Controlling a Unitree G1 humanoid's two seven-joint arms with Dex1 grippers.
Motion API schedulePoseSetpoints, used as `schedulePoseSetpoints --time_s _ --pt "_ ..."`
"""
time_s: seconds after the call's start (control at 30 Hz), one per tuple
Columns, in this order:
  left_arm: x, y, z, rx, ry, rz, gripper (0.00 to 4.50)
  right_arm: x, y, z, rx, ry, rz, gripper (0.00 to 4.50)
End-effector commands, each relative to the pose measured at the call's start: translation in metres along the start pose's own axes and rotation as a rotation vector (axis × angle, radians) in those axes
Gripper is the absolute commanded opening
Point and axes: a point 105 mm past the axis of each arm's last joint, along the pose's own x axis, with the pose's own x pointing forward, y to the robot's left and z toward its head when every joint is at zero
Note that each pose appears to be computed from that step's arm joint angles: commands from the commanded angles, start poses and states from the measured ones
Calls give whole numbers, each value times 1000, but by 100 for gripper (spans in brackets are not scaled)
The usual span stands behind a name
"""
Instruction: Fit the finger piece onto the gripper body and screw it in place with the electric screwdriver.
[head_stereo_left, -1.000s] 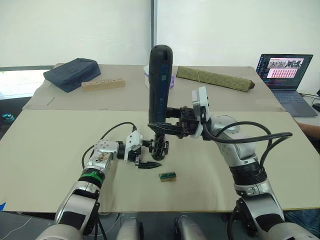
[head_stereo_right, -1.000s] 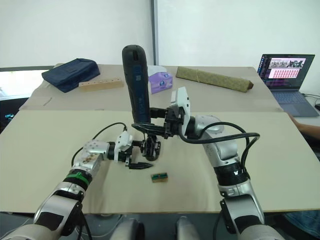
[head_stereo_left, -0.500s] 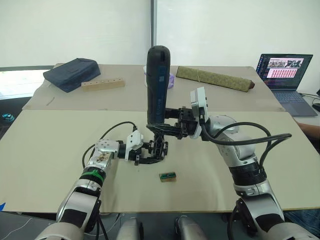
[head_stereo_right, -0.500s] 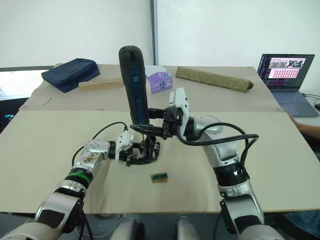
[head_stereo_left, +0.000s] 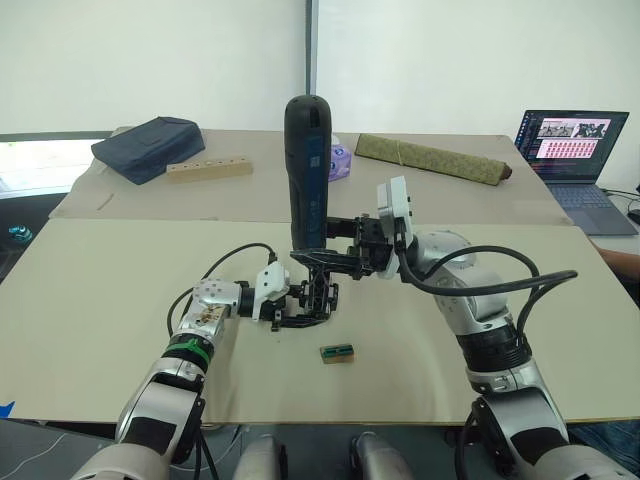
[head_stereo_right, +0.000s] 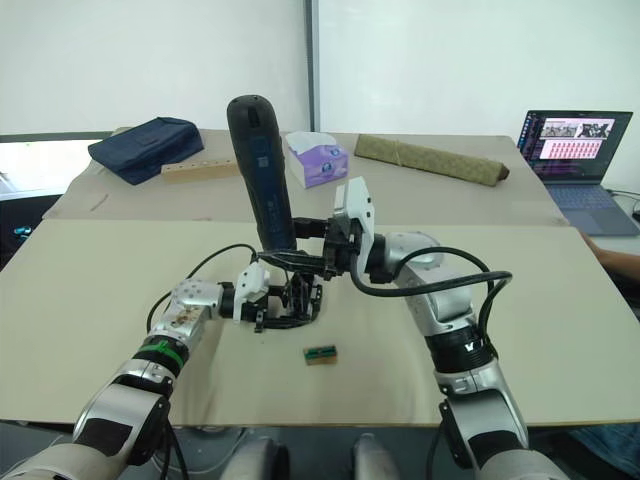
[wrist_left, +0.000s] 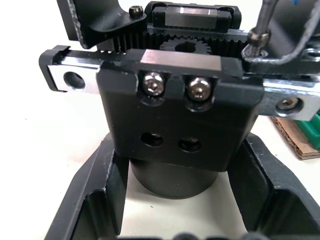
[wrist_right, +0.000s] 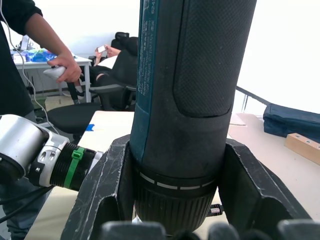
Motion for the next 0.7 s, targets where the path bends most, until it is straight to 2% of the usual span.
schedulePoseSetpoints --time_s 0.03,0.43,0.7 --pt "2 5 5 15 9 13 230 -4 1 -21 44 86 -18 194" --pt "2 4 2 6 13 17 230 -12 5 -47 109 182 -37 194" --pt "2 4 0 2 15 18 230 -9 6 -46 85 174 -36 194"
